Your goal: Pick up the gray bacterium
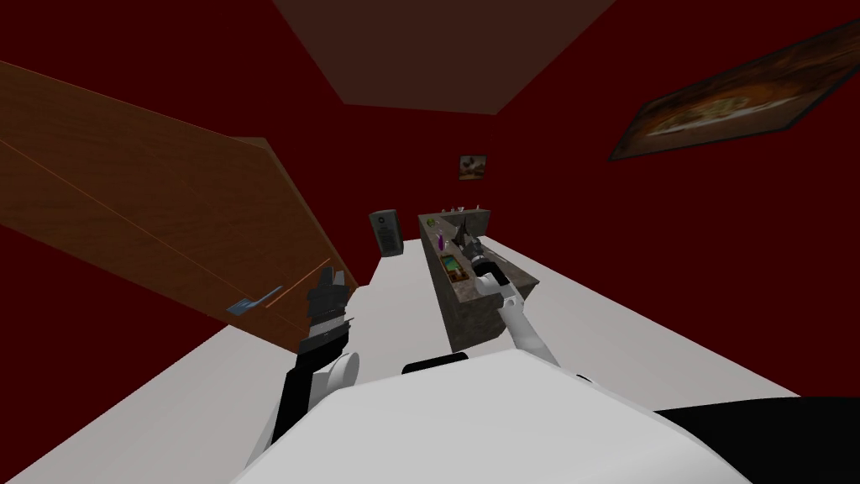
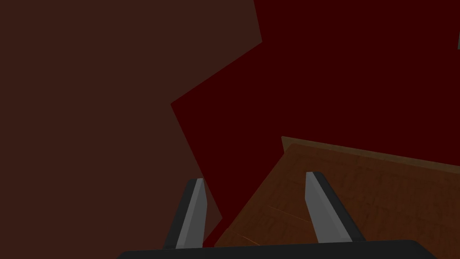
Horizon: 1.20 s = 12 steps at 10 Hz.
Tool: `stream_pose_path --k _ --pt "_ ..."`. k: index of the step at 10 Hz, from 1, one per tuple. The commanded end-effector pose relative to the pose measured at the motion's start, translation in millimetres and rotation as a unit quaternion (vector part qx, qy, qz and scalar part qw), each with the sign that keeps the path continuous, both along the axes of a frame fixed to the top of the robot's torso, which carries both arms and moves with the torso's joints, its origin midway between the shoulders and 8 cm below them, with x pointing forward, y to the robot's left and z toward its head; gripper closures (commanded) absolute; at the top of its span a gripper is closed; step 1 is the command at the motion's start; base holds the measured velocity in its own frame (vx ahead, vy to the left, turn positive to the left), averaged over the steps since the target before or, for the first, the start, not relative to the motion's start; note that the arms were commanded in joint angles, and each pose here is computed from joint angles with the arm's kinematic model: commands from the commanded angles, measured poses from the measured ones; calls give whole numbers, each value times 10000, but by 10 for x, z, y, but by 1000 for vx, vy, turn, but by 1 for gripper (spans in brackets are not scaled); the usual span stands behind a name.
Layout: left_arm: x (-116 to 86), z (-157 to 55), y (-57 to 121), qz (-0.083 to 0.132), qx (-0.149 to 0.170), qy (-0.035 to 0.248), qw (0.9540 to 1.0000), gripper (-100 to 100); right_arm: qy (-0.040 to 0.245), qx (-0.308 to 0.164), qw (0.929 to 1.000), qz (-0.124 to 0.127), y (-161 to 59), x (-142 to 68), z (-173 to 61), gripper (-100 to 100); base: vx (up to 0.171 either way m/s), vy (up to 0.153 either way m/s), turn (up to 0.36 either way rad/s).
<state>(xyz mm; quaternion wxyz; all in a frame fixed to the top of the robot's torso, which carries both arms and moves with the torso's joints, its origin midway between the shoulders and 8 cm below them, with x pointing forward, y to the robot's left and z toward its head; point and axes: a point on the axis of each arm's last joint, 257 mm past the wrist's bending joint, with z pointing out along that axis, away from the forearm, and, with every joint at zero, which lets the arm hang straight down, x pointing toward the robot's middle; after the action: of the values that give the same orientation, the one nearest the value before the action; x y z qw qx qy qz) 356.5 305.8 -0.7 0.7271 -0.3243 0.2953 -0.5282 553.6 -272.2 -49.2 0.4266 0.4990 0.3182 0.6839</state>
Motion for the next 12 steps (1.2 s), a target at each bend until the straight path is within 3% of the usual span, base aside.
stream_pose_path --k 1,2,6,9,11,12 --pt "0 0 0 0 0 0 10000 0 147 139 9998 57 12 127 -85 -100 -4 18 -3" --pt "0 0 0 0 0 0 10000 0 316 398 9986 153 25 243 -129 -100 -6 20 -3" --pt "0 0 0 0 0 0 10000 0 648 687 9952 241 50 463 -312 -100 -3 7 -2" --pt "0 0 0 0 0 0 10000 0 1052 1254 9855 437 123 706 -441 -100 -9 5 -2" --pt "0 0 0 0 0 0 10000 0 1169 1270 9841 418 122 759 -547 -100 -4 -1 0" --pt "0 0 0 0 0 0 10000 0 1301 1550 9778 536 183 860 -532 -100 -9 -7 -5"
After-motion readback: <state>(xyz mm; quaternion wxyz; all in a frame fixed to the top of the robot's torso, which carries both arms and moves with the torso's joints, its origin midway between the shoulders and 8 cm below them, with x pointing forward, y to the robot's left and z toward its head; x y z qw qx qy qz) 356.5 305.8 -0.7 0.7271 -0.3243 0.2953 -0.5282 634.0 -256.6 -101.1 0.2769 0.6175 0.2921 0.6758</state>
